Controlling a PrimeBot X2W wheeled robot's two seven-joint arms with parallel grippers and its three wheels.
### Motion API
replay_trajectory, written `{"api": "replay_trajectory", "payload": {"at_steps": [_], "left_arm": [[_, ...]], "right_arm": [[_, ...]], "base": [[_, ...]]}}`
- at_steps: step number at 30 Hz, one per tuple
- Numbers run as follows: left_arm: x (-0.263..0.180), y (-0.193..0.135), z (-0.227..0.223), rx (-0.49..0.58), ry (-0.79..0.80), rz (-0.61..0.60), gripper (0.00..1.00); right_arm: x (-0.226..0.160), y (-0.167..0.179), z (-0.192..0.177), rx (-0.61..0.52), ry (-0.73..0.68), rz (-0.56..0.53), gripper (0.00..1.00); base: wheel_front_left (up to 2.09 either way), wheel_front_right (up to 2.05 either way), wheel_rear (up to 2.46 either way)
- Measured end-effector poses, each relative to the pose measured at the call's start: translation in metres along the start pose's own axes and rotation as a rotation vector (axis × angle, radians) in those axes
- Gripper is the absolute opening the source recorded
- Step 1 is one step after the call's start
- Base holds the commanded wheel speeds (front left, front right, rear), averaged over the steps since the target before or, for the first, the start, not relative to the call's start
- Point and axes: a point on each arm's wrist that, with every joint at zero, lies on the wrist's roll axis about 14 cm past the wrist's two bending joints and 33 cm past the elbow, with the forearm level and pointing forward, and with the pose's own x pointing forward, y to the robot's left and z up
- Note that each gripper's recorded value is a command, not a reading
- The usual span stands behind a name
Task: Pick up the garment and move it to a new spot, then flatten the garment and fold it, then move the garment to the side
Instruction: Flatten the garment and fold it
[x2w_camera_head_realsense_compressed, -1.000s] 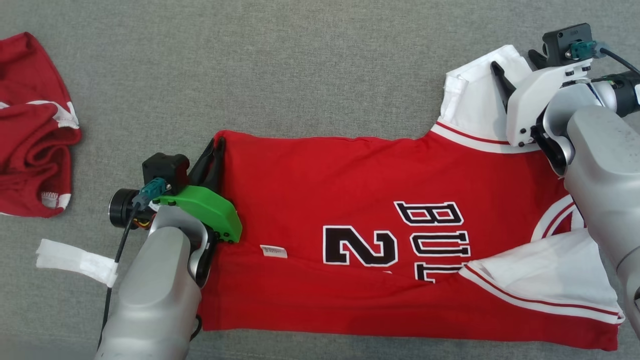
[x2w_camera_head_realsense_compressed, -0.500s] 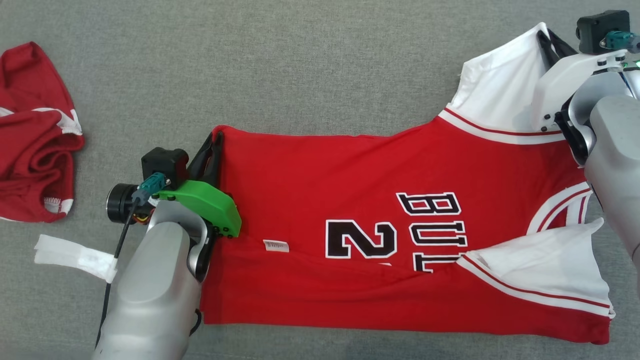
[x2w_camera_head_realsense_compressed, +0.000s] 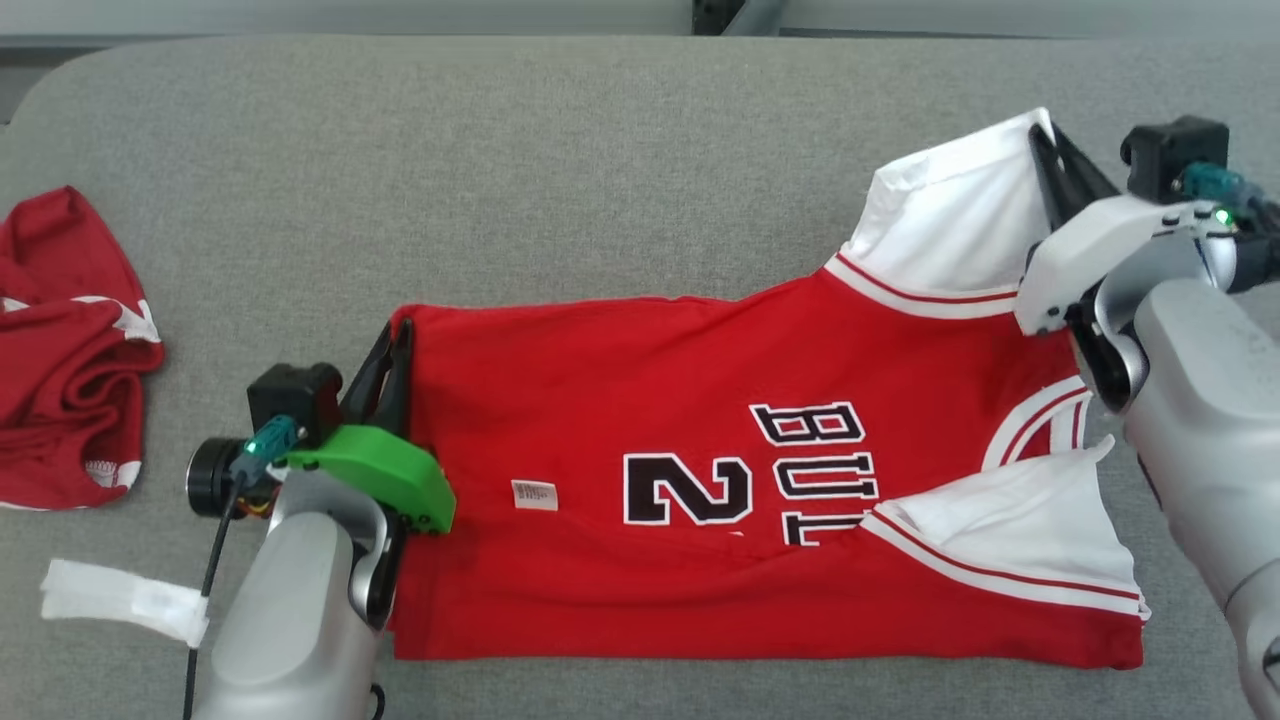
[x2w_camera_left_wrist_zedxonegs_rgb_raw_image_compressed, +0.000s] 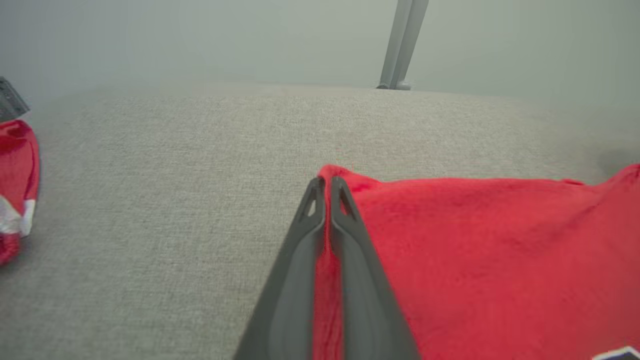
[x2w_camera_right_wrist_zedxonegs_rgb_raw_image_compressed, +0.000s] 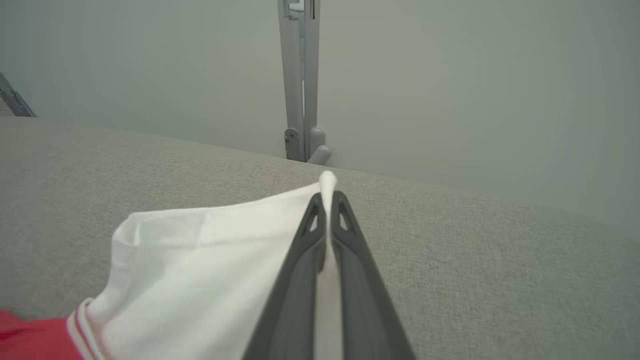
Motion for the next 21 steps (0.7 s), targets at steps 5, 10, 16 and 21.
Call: {"api": "replay_trajectory", "payload": {"at_steps": [5,10,16,21], "left_arm": [[-0.026,0.001,-0.002,-0.02,-0.015,0.013,0.0],[-0.051,0.002,-0.008,-0.048,-0.02,0.033,0.0],[-0.074,-0.005,-0.03,-0.067,0.029,0.024,0.0],[-0.089,-0.007,-0.042,-0.089,0.05,0.032,0.0]], "right_arm": [[-0.042,0.002,-0.003,0.051,-0.04,-0.004,0.0],[-0.091,0.013,-0.028,0.136,-0.028,-0.009,0.0],[-0.14,0.022,-0.053,0.236,-0.015,-0.041,0.0],[-0.17,0.028,-0.063,0.305,-0.025,-0.077,0.0]], "base": [[0.0,0.0,0.0],[0.0,0.0,0.0],[0.0,0.0,0.0],[0.0,0.0,0.0]]}}
